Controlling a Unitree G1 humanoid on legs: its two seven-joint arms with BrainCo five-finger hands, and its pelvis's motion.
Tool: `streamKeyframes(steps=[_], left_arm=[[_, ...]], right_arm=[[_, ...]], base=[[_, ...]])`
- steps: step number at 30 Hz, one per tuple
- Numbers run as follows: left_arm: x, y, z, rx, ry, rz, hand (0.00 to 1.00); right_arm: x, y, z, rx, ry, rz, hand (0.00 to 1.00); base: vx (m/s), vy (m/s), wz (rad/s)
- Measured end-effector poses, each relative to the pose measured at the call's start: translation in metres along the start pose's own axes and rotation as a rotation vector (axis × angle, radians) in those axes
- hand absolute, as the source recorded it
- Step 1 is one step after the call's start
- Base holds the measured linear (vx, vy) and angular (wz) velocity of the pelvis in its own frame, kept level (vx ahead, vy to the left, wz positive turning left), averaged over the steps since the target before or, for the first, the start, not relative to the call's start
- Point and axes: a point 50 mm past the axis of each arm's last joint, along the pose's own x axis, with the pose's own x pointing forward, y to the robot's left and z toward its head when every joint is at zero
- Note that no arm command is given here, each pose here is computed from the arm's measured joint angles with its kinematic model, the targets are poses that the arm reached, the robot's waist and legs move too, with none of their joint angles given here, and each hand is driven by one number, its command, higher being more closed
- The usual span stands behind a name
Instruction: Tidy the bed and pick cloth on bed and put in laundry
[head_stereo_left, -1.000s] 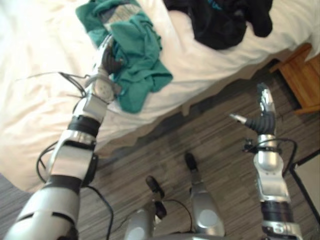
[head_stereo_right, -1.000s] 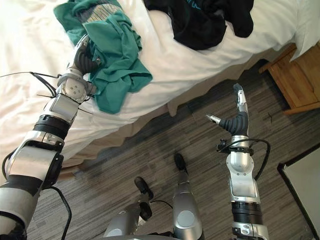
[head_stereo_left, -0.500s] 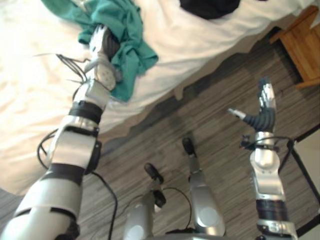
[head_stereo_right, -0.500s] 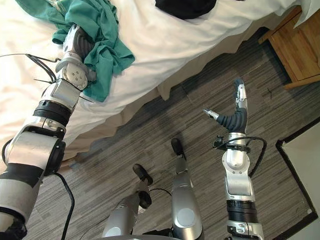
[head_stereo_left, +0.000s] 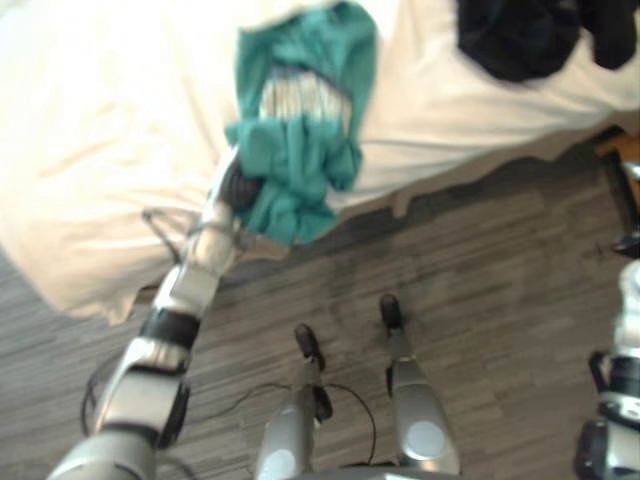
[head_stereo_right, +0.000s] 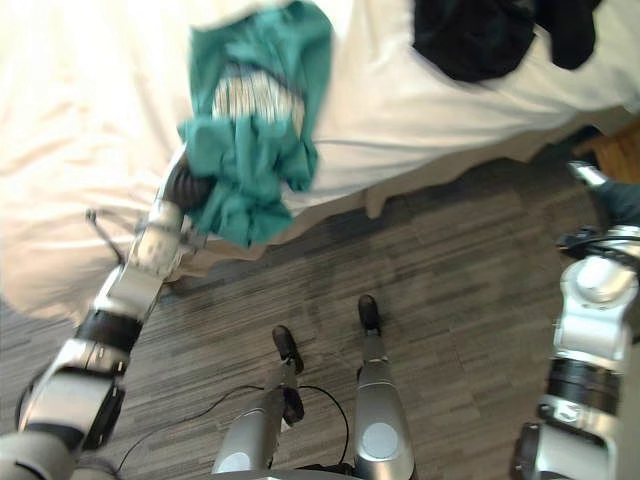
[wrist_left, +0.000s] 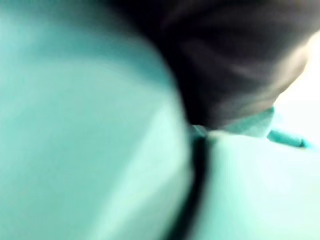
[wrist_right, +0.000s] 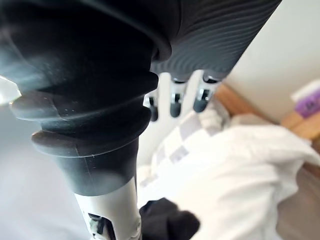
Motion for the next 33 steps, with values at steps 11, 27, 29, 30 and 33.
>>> streamKeyframes(steps=[11, 27, 29, 30, 33], left_arm=[[-0.174, -0.033, -0.098, -0.482, 0.678, 0.177, 1.00], [-0.201, -0.087, -0.100, -0.572, 0.819, -0.027, 1.00], [-0.199, -0.085, -0.099, -0.575, 0.803, -0.019, 1.00], [-0.198, -0.084, -0.099, -0.575, 0.795, -0.014, 1.00], [-0.198, -0.084, -0.098, -0.576, 0.789, -0.011, 1.00]], right_arm=[[0.066, -0.046, -0.011, -0.210, 0.150, -0.102, 0.00], [0.101, -0.009, 0.016, -0.275, 0.160, 0.054, 0.00], [0.108, -0.019, 0.021, -0.301, 0.151, 0.045, 0.00], [0.115, -0.030, 0.027, -0.311, 0.136, 0.017, 0.00], [0.130, -0.048, 0.048, -0.303, 0.088, -0.044, 0.00]], base=[[-0.01, 0.035, 0.50], [0.03, 0.025, -0.13], [0.07, 0.013, 0.04], [0.04, 0.000, 0.16], [0.01, -0.018, 0.12]])
